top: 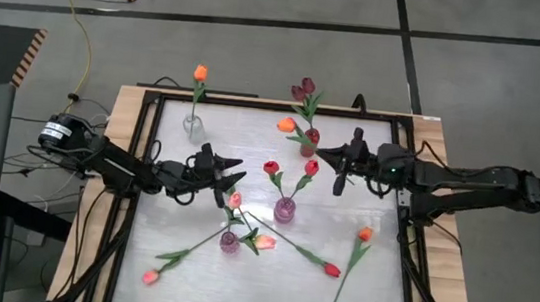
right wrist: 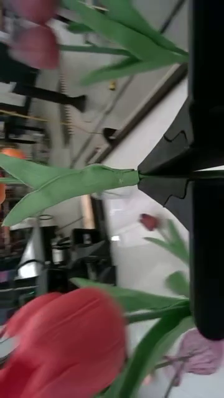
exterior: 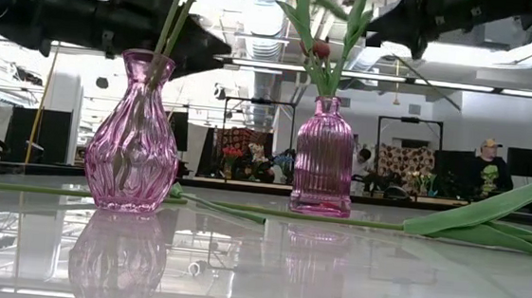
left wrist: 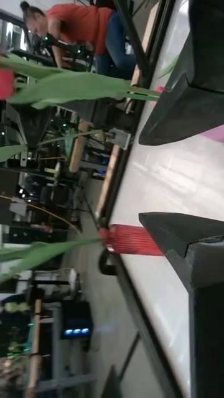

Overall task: Sort flowers into vase by color
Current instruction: Put the top orange flower into the clear vase

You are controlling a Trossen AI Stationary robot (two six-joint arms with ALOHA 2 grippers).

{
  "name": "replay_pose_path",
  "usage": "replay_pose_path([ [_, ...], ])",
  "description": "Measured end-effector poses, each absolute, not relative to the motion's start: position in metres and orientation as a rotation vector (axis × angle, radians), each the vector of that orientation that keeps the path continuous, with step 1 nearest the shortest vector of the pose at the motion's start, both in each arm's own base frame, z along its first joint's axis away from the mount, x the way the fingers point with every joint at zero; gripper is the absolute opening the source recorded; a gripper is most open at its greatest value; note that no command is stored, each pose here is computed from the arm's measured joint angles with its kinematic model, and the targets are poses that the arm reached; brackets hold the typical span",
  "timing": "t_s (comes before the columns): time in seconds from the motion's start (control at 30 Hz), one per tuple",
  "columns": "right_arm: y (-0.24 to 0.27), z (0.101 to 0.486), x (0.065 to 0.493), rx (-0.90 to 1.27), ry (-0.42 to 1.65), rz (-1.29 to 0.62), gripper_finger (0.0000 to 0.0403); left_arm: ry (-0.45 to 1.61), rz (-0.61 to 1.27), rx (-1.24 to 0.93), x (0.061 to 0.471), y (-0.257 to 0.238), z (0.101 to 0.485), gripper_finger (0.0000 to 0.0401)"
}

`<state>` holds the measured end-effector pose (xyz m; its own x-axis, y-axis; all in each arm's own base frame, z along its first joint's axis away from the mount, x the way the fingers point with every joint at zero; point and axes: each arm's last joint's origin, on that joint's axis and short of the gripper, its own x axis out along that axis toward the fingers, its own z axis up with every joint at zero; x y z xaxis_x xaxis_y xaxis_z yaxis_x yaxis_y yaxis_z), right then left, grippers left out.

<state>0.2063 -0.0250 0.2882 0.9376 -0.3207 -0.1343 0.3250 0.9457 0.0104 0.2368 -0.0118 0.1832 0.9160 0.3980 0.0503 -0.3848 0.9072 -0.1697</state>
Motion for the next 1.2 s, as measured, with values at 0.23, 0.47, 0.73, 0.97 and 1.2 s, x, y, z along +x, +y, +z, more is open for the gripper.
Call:
replay_pose_path([
  [0.23,-0.025,0.302,0.203,-0.050,0.027,-0.326,0.0034,-0.152,0.420,-0.053,0.247,-0.012,0.209,0.0174],
  [0.47,-0.025,0.312,0.202,-0.161,-0.055,-0.332,0.0035,-0.254,0.446,0.022,0.244,-0.002,0.253,0.0174],
  [0.73,-0.025,0.321,0.202,-0.264,-0.140,-0.346,0.0035,-0.309,0.324,0.073,0.244,0.018,0.306,0.0174],
  [0.97,-0.026,0.339,0.202,-0.308,-0.207,-0.281,0.0035,-0.254,0.227,0.118,0.268,0.038,0.349,0.0174],
  [1.2,-0.033,0.350,0.215,-0.321,-0.214,-0.252,0.0035,-0.216,0.168,0.193,0.305,0.046,0.373,0.0174],
])
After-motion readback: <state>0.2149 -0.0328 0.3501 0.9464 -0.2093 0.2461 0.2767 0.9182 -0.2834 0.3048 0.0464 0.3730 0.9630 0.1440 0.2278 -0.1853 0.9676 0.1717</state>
